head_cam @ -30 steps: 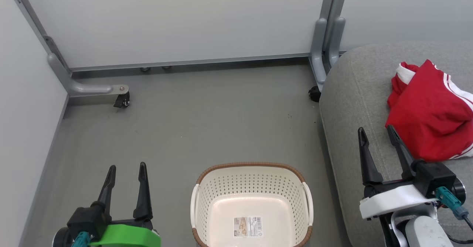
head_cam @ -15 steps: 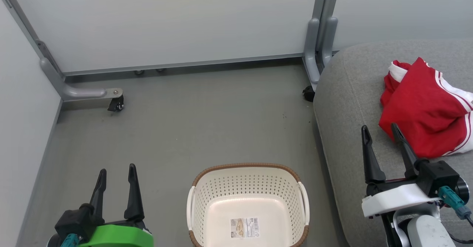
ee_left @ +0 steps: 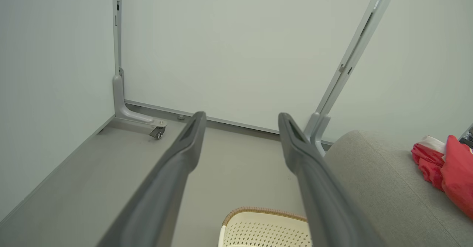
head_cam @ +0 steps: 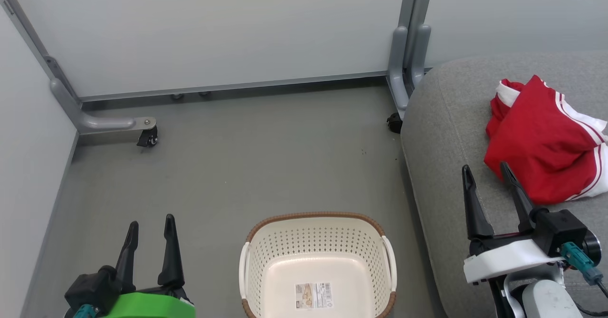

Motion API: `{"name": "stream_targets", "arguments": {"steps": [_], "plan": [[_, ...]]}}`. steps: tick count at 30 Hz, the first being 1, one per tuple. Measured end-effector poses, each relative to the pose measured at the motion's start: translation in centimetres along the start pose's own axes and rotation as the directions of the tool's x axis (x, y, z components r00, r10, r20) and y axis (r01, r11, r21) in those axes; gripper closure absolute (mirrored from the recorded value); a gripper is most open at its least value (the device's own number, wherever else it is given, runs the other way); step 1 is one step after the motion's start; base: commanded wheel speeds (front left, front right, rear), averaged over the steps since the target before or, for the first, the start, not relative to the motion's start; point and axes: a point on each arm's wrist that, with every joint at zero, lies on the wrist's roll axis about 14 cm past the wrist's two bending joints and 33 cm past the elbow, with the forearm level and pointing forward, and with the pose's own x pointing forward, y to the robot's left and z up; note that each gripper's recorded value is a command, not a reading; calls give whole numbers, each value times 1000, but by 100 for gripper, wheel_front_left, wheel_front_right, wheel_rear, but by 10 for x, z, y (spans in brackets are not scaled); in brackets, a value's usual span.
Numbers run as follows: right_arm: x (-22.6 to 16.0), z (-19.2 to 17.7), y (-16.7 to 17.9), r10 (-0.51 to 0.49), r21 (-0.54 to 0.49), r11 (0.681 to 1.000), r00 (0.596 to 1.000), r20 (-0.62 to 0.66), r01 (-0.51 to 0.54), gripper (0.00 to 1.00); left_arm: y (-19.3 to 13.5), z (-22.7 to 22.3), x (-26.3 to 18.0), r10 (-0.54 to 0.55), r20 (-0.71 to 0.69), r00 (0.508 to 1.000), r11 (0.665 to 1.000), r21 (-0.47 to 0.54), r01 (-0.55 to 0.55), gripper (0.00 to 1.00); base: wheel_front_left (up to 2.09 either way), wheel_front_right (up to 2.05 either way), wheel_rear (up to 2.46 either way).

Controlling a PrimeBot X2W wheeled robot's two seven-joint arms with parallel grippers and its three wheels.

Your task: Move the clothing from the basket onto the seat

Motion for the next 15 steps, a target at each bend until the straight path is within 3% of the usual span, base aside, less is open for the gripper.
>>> {"name": "stream_targets", "arguments": {"steps": [15], "plan": [[-1,-4,3,8,3,1000,1000,-12,-8,0,8,-7,-5,25,-21,999,999,-23,-25,0,0,0,0]]}}
